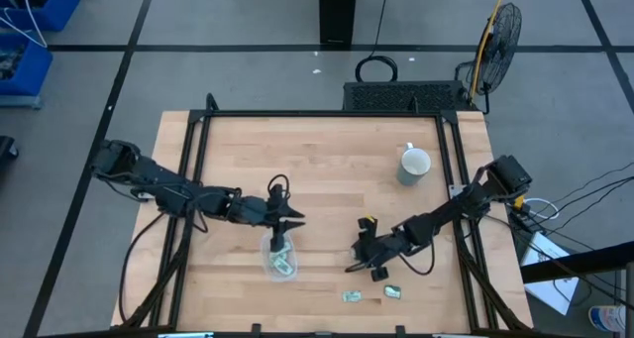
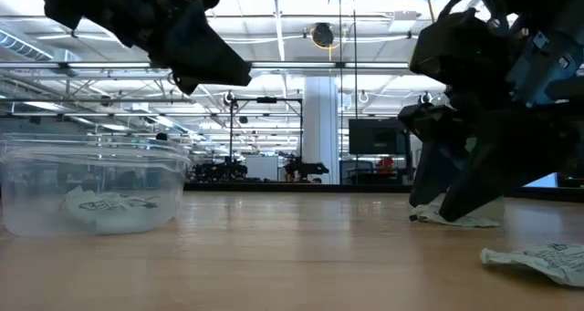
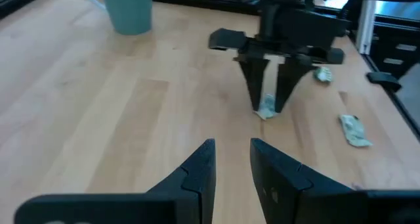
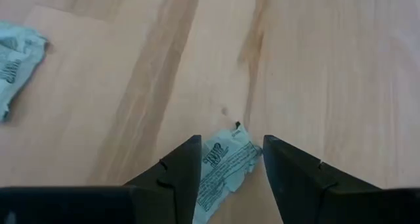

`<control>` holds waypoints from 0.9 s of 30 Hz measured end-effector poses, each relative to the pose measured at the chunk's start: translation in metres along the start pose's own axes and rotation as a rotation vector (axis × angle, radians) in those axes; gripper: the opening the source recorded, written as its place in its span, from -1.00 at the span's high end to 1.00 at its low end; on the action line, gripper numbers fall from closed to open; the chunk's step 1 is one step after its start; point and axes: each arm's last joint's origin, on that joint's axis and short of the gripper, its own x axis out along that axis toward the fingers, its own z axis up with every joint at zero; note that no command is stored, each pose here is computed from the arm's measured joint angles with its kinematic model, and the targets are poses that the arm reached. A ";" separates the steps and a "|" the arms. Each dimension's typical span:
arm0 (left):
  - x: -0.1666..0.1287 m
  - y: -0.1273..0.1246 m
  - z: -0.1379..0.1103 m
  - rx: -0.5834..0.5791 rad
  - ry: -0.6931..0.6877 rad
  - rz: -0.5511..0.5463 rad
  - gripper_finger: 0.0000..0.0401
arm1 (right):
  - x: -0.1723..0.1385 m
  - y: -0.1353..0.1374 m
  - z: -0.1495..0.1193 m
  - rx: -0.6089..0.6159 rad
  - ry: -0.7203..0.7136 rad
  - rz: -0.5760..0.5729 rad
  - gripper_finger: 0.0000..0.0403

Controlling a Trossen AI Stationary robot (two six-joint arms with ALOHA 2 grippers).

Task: Pick and place Stevia / Truvia into bins
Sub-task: Put the stevia packet into the transparent container

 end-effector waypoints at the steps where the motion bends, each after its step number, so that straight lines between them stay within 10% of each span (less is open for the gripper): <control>1: 0.000 0.001 0.000 -0.002 0.000 0.002 0.51 | 0.000 0.000 0.000 0.002 -0.002 0.001 0.23; 16: 0.000 0.002 0.001 -0.004 -0.001 0.008 0.51 | 0.002 -0.003 -0.007 -0.033 -0.026 -0.004 0.75; 27: 0.011 -0.001 0.007 -0.056 -0.118 -0.051 0.51 | -0.007 -0.031 0.043 -0.151 -0.502 -0.279 0.84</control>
